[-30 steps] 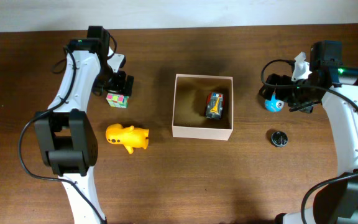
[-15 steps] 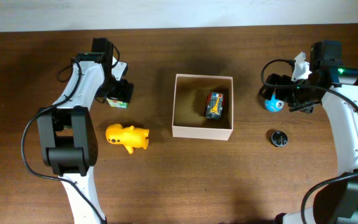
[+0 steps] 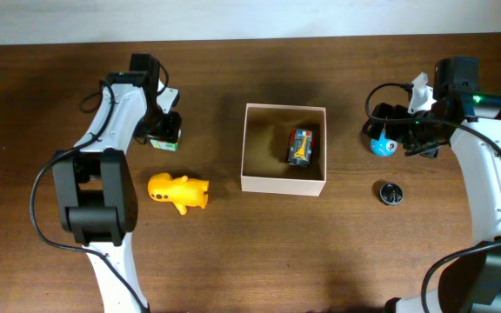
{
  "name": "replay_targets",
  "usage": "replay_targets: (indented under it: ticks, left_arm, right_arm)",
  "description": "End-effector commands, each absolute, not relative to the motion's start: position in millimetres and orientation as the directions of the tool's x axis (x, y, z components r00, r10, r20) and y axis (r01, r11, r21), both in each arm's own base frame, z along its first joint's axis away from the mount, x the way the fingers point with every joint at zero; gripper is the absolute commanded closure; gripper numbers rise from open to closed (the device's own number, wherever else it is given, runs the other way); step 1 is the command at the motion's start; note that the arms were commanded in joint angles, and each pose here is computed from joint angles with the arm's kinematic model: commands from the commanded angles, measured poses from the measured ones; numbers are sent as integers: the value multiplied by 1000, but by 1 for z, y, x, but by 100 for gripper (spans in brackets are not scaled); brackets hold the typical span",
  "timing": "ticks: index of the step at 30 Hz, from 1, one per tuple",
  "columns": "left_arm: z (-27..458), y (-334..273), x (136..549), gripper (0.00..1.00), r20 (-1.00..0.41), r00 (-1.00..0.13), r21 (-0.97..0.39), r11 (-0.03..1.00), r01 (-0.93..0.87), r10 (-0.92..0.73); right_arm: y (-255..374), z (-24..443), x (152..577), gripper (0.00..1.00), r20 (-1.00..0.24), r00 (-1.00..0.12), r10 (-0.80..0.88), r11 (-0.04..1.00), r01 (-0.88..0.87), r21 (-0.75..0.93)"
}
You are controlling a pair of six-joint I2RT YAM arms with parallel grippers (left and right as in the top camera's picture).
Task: Pack container
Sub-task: 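Move the left gripper to the Rubik's cube and grasp it, then place the Rubik's cube into the box beside the truck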
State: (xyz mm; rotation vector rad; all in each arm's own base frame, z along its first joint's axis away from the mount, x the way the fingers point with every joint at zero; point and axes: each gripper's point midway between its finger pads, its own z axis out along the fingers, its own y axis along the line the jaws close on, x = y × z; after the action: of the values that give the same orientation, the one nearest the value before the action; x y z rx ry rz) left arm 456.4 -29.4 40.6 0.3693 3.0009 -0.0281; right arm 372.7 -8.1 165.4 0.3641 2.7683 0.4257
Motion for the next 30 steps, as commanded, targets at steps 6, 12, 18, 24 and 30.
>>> replay_targets:
  ticks: [6, 12, 18, 24, 30]
  left_arm:
    - [172, -116, 465, 46, -350, -894, -105, 937, 334, 280]
    - [197, -189, 439, 48, -369, -893, -202, 915, 349, 259]
    - [188, -247, 414, 51, -340, -901, -239, 902, 359, 269]
    - [154, -272, 415, 51, -313, -924, -151, 949, 277, 220]
    - [103, -282, 428, 53, -271, -945, -118, 968, 220, 181]
  right_arm:
    - [-12, 171, 377, 1, -287, -911, 297, 926, 201, 321]
    - [-12, 171, 377, 1, -287, -911, 297, 926, 201, 321]
    - [-12, 171, 377, 1, -287, -911, 297, 926, 201, 321]
    - [-12, 171, 376, 1, -285, -911, 298, 925, 202, 321]
    - [-12, 170, 374, 1, -277, -913, 298, 925, 204, 320]
